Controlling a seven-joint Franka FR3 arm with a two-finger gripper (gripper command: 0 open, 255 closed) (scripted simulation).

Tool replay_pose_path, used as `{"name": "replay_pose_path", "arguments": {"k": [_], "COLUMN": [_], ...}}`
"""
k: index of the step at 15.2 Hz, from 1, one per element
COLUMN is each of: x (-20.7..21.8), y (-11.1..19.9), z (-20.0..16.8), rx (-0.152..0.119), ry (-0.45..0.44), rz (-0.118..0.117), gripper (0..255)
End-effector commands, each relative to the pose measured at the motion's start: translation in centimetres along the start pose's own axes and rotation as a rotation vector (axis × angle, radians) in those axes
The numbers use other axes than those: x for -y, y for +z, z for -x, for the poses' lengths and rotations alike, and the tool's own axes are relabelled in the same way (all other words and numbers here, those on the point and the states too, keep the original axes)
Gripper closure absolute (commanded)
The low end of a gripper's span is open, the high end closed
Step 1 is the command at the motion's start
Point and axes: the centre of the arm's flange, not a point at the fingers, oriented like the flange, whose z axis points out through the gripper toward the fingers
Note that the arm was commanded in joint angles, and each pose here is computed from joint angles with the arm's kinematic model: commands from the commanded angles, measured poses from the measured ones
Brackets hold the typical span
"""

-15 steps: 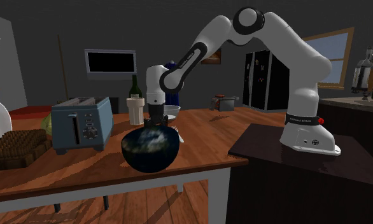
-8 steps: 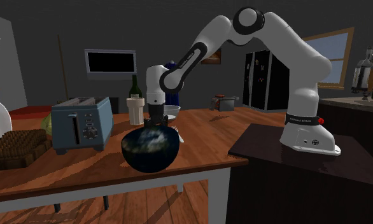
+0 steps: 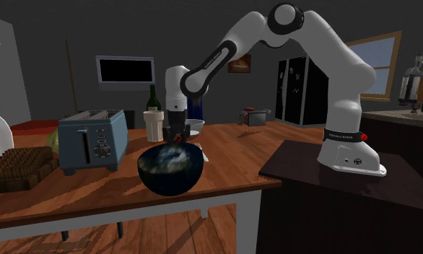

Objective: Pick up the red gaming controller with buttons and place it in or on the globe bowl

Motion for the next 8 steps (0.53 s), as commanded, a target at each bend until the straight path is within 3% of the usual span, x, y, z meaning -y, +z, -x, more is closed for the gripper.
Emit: {"name": "replay_pose_path", "arguments": {"k": [1, 8], "x": [0.0, 0.2], "y": [-1.1, -4.8], "z": [0.1, 0.2], "rx": [0.0, 0.0], "ry": [0.0, 0.0], "rz": [0.0, 0.0], "gripper": [255, 255]}}
